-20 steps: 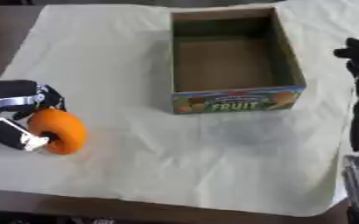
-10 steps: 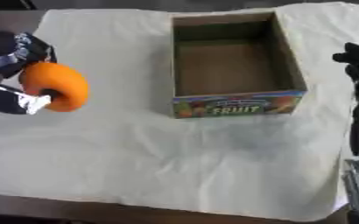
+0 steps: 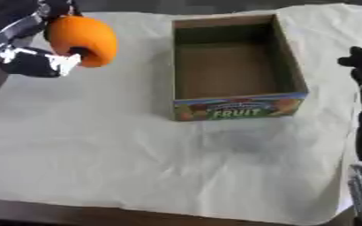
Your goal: Pick up objects on the table and place them in the box.
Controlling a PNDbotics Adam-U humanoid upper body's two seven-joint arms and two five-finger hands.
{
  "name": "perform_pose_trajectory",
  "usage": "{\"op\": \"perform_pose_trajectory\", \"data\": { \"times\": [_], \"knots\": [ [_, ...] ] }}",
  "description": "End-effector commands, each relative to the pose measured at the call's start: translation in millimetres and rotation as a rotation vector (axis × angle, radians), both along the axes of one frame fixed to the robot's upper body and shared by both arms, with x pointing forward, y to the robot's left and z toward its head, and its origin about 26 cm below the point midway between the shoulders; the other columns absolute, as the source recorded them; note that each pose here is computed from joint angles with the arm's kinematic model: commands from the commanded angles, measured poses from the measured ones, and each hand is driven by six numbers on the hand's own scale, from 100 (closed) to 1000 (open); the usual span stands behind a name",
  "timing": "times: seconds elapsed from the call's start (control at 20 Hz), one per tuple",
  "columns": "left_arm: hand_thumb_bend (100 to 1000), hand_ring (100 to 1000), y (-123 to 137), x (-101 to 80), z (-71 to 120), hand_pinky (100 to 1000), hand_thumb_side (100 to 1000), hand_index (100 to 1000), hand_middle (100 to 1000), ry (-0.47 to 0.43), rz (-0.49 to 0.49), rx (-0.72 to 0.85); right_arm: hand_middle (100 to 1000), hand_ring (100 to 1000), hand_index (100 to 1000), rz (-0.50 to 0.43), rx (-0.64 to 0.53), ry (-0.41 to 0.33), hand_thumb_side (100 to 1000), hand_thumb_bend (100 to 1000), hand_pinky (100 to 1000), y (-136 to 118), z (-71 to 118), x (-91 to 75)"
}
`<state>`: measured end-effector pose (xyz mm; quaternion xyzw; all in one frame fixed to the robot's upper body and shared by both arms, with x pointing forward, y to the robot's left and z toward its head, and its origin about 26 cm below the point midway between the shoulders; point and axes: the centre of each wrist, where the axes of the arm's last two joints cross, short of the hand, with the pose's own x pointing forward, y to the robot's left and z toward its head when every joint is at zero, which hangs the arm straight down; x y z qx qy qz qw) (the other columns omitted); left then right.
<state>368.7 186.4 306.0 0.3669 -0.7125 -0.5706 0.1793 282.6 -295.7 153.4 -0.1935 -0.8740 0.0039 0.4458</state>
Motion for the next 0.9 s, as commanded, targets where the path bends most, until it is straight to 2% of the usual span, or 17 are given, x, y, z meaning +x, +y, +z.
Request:
{"op": "perform_pose_trajectory", "data": {
  "times": [0.05, 0.4, 0.9],
  "knots": [
    [100, 331, -16.7, 10.7, 11.5, 195, 222, 644, 544, -0.106, 0.011, -0.004, 690, 920, 832, 0.014, -0.008, -0.026, 1000, 100, 958, 1.7, 8.3, -1.1],
    [100, 331, -60.6, 39.1, 15.8, 204, 224, 641, 543, -0.296, 0.039, -0.067, 689, 919, 832, 0.048, -0.006, -0.035, 1000, 100, 958, 6.8, 11.2, 1.2],
    [100, 352, -98.7, 73.3, -14.9, 234, 237, 648, 554, -0.361, 0.084, -0.106, 689, 918, 832, 0.118, 0.021, -0.065, 1000, 100, 958, 19.3, 17.4, 6.4]
  ]
}}
